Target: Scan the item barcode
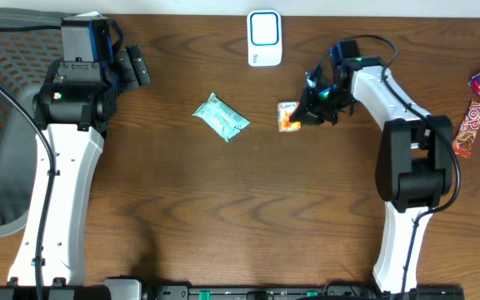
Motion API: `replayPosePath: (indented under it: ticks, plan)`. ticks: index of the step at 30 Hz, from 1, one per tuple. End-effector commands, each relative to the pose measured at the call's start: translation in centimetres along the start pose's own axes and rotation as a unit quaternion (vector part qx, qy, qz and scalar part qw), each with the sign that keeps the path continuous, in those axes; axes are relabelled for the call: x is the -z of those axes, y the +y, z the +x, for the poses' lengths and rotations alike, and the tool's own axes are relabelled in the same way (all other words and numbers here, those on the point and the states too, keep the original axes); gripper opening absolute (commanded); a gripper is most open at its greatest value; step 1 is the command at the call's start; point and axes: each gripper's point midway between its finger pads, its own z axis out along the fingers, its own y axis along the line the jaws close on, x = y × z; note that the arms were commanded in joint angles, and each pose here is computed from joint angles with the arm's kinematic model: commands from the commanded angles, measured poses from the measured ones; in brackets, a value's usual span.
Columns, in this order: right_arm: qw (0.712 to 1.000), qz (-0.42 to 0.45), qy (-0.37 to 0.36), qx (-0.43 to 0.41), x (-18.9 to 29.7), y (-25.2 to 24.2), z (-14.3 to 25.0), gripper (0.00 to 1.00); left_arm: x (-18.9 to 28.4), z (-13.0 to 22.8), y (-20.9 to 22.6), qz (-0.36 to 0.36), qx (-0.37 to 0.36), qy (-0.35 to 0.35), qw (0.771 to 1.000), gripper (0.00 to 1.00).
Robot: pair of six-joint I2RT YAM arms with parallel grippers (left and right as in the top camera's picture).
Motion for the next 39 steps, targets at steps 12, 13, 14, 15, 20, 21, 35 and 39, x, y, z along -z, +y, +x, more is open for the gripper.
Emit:
replayPosePath:
  ticks: [12,13,14,15,20,21,35,39]
  plan:
    - [0.949,-0.253,0.001,0.190,2.8,7.5,1.2,0.01,-0.3,0.0,0.4,-0.009,0.007,0.002,1.000,0.98]
    - [0.953,-0.245,0.003,0.179,2.7,7.4,1.1,0.01,-0.3,0.0,0.4,-0.009,0.007,0.002,1.000,0.98]
    - [0.962,-0.223,0.006,0.156,2.3,6.8,0.8,0.01,-0.3,0.0,0.4,-0.009,0.007,0.002,1.000,0.98]
    - [0.973,-0.192,0.005,0.125,1.8,6.1,0.3,0.01,-0.3,0.0,0.4,-0.009,0.007,0.002,1.000,0.98]
    - [0.997,0.032,-0.065,0.021,1.5,2.7,-2.8,0.01,-0.3,0.0,0.4,-0.009,0.007,0.002,1.000,0.98]
    - [0.993,0.073,-0.089,0.022,2.0,2.7,-3.3,0.01,-0.3,0.0,0.4,-0.009,0.007,0.002,1.000,0.98]
    - [0.662,0.466,-0.528,0.257,13.3,15.8,-14.8,0.01,-0.3,0.0,0.4,-0.009,0.007,0.002,1.000,0.98]
    - [0.646,0.467,-0.539,0.274,11.4,15.7,-16.3,0.01,-0.3,0.0,0.4,-0.009,0.007,0.002,1.000,0.98]
